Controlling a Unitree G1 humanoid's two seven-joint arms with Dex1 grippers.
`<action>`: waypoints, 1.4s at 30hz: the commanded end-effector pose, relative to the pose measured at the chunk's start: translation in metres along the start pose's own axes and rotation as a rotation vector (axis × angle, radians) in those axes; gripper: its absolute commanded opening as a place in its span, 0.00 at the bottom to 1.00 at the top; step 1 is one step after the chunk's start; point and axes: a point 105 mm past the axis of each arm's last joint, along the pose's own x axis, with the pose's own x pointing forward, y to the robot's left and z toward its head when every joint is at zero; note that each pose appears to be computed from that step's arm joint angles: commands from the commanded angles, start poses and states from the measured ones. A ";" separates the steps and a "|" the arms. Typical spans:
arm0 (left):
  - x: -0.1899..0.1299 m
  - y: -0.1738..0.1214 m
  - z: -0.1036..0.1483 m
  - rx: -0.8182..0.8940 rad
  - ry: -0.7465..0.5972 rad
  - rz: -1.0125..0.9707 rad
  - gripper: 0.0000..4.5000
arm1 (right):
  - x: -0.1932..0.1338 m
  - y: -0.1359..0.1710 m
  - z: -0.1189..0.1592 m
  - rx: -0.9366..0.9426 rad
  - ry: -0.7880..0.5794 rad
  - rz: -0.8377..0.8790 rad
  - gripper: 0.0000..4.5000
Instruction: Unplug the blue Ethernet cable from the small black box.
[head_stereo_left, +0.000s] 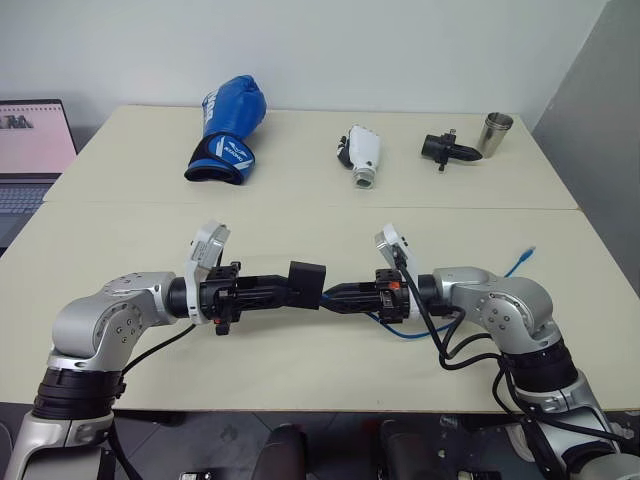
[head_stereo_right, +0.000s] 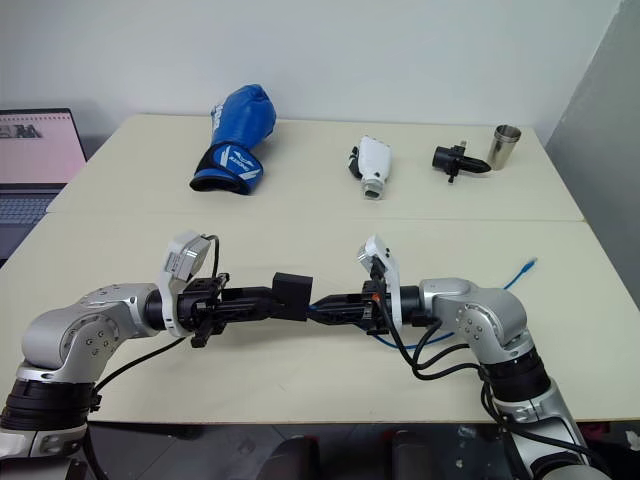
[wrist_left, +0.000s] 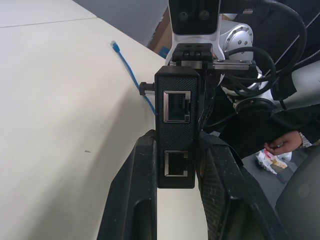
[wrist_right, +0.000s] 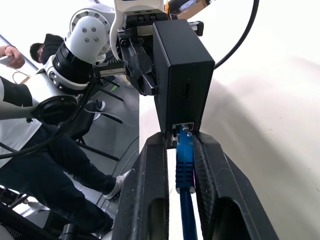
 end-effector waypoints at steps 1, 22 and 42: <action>0.001 -0.003 0.007 0.026 -0.008 -0.005 0.17 | 0.000 0.009 0.007 -0.018 -0.020 0.045 0.08; 0.001 -0.003 0.010 0.002 0.017 -0.025 0.17 | -0.003 0.020 0.013 -0.007 -0.023 0.110 0.01; -0.018 0.008 0.018 0.049 0.031 0.094 0.17 | -0.050 -0.022 -0.001 -0.013 0.038 -0.118 0.01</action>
